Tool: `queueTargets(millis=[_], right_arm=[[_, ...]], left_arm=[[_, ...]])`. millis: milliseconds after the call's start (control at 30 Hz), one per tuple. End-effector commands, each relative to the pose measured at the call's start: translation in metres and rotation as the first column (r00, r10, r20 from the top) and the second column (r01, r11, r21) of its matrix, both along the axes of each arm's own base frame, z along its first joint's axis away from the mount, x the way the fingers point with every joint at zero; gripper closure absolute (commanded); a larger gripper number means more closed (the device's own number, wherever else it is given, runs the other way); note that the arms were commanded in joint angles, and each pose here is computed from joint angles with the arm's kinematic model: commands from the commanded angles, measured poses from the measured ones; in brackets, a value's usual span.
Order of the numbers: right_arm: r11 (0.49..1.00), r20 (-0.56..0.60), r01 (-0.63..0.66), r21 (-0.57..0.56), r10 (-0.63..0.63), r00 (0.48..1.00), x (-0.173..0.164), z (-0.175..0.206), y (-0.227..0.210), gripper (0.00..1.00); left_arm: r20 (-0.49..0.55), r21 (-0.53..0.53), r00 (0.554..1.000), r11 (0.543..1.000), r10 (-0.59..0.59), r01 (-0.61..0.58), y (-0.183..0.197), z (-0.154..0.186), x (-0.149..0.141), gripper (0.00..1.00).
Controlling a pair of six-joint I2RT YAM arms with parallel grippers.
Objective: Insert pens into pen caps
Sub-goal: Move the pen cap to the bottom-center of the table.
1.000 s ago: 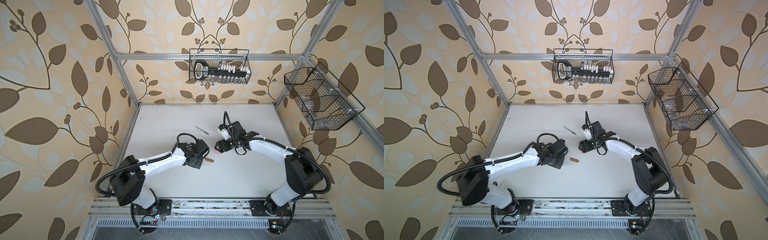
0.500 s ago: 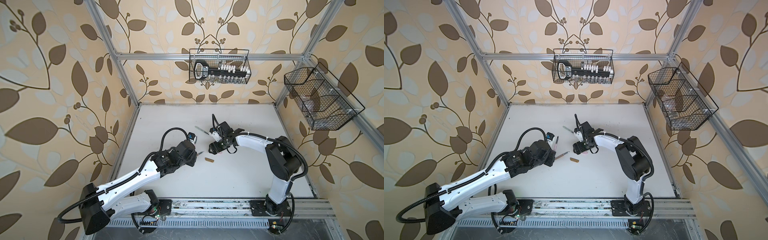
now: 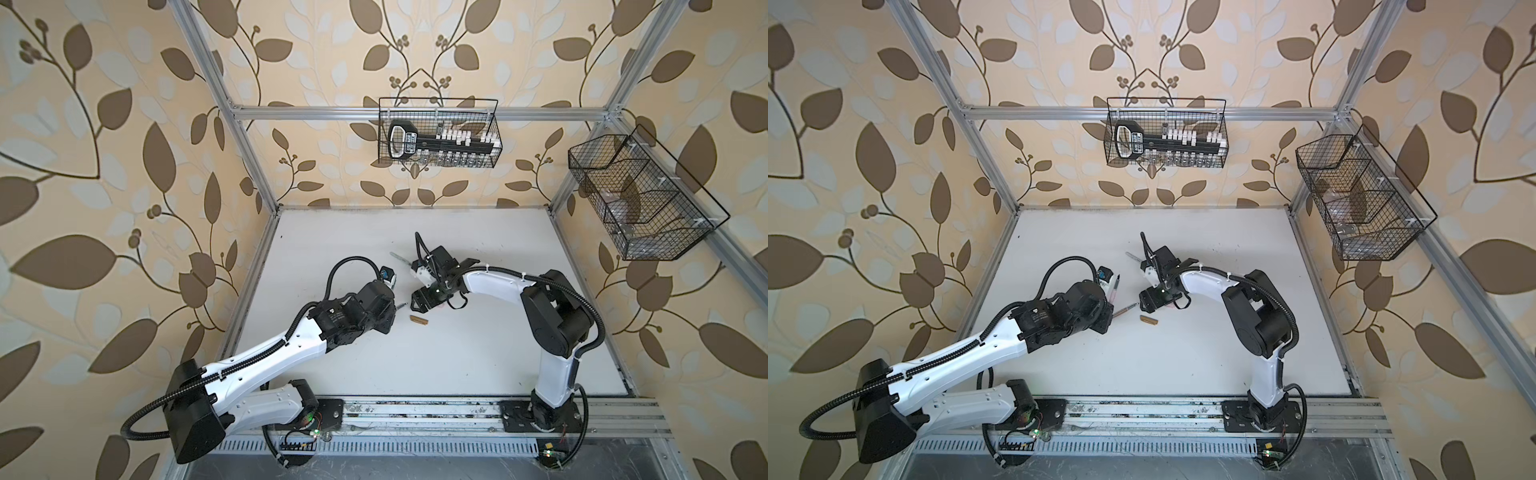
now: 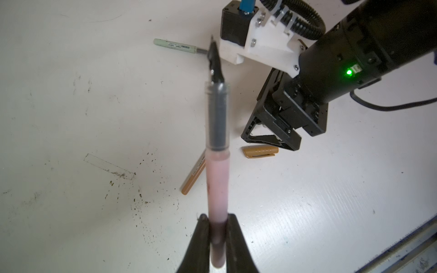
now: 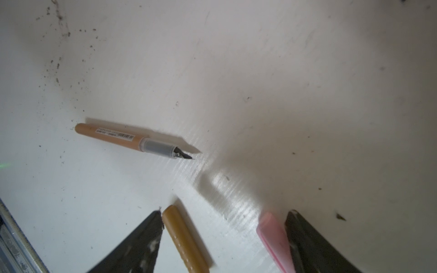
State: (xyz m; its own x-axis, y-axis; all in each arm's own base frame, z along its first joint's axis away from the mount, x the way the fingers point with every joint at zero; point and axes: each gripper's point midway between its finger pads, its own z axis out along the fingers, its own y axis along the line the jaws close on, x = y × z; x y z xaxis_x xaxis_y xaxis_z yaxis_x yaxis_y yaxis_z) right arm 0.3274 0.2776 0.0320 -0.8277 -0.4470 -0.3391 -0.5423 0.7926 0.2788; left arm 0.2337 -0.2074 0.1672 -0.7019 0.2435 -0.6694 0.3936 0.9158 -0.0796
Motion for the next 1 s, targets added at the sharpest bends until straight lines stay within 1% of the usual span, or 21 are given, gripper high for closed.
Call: queueTargets(millis=[0,100,167,400,567,600,667,800,867,933,967], right_arm=[[1.000,-0.046,-0.028,0.001,0.028,0.999,-0.010,-0.003,0.003,0.17],[0.999,-0.051,-0.032,0.004,0.033,0.998,-0.015,0.001,0.001,0.17],[0.999,-0.083,-0.032,-0.009,0.031,0.996,-0.027,-0.005,-0.007,0.17],[0.999,-0.124,-0.005,-0.038,0.000,0.992,-0.051,0.001,-0.029,0.19],[0.994,-0.117,0.042,-0.101,-0.053,0.992,-0.062,0.007,-0.057,0.24],[0.993,-0.106,0.037,-0.112,-0.049,0.993,-0.064,0.009,-0.060,0.24],[0.995,-0.086,0.011,-0.095,-0.019,0.996,-0.070,0.016,-0.058,0.24],[0.997,-0.054,0.007,-0.079,-0.011,0.998,-0.068,0.026,-0.055,0.24],[0.994,-0.040,0.018,-0.112,-0.023,0.999,-0.063,0.026,-0.061,0.24],[0.987,-0.029,0.064,-0.149,-0.069,0.997,-0.056,0.025,-0.071,0.25],[0.984,-0.037,0.101,-0.144,-0.107,0.994,-0.053,0.024,-0.074,0.27]], left_arm=[[0.048,-0.026,0.999,1.000,-0.013,0.014,-0.006,0.014,0.005,0.86],[0.050,-0.025,0.999,1.000,-0.015,0.016,-0.007,0.015,0.005,0.86],[0.052,-0.023,0.999,1.000,-0.015,0.017,-0.007,0.016,0.006,0.86],[0.063,-0.021,0.998,0.999,-0.031,0.033,-0.010,0.019,0.007,0.86],[0.064,-0.027,0.997,0.998,-0.048,0.049,-0.014,0.020,0.008,0.87],[0.066,-0.029,0.996,0.998,-0.052,0.054,-0.015,0.020,0.008,0.87],[0.069,-0.029,0.996,0.998,-0.056,0.058,-0.016,0.019,0.009,0.87],[0.073,-0.022,0.996,0.998,-0.059,0.061,-0.016,0.020,0.009,0.86],[0.074,-0.023,0.995,0.998,-0.060,0.062,-0.016,0.020,0.009,0.86],[0.073,-0.023,0.995,0.998,-0.061,0.063,-0.015,0.021,0.008,0.86],[0.072,-0.026,0.996,0.998,-0.060,0.062,-0.015,0.021,0.008,0.86]])
